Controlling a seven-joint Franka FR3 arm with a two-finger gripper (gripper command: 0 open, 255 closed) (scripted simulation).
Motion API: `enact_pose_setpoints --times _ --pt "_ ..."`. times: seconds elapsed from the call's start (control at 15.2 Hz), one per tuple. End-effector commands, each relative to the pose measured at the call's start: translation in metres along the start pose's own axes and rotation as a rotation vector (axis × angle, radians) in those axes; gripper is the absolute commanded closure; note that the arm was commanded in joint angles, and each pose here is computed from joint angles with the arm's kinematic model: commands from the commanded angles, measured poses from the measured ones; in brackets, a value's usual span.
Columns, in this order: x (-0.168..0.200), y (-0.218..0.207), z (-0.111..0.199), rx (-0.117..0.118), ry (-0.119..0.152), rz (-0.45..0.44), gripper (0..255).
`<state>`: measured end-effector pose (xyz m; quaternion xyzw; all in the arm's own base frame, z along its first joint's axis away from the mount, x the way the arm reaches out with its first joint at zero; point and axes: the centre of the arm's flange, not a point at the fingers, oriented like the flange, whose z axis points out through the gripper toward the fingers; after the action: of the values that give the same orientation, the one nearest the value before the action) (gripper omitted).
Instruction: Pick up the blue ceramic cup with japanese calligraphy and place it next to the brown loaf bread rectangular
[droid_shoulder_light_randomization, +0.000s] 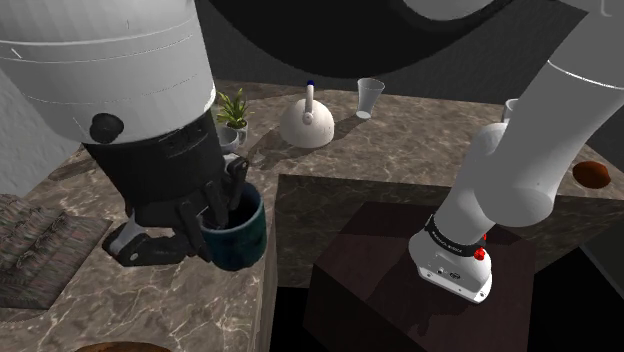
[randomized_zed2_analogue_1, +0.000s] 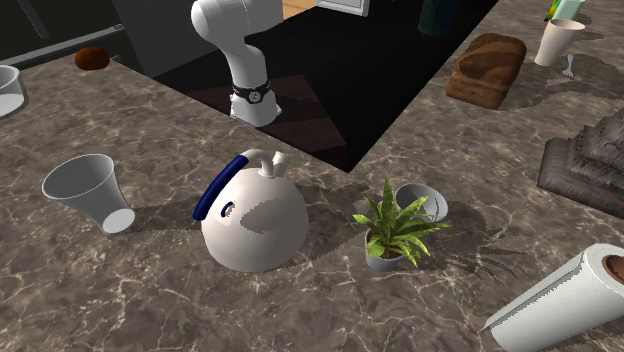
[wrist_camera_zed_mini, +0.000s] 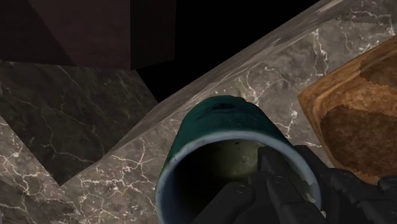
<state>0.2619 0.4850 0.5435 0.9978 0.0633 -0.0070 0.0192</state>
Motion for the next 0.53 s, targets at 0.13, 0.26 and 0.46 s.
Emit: enact_pose_setpoints --times 0.13,0.26,0.46 --pt "-0.001 -0.007 0.018 0.001 0.0 0.003 255" --pt "-0.001 -0.008 0.029 0.001 0.0 0.003 255" --pt "-0.001 -0.008 0.045 0.001 0.0 0.003 255"
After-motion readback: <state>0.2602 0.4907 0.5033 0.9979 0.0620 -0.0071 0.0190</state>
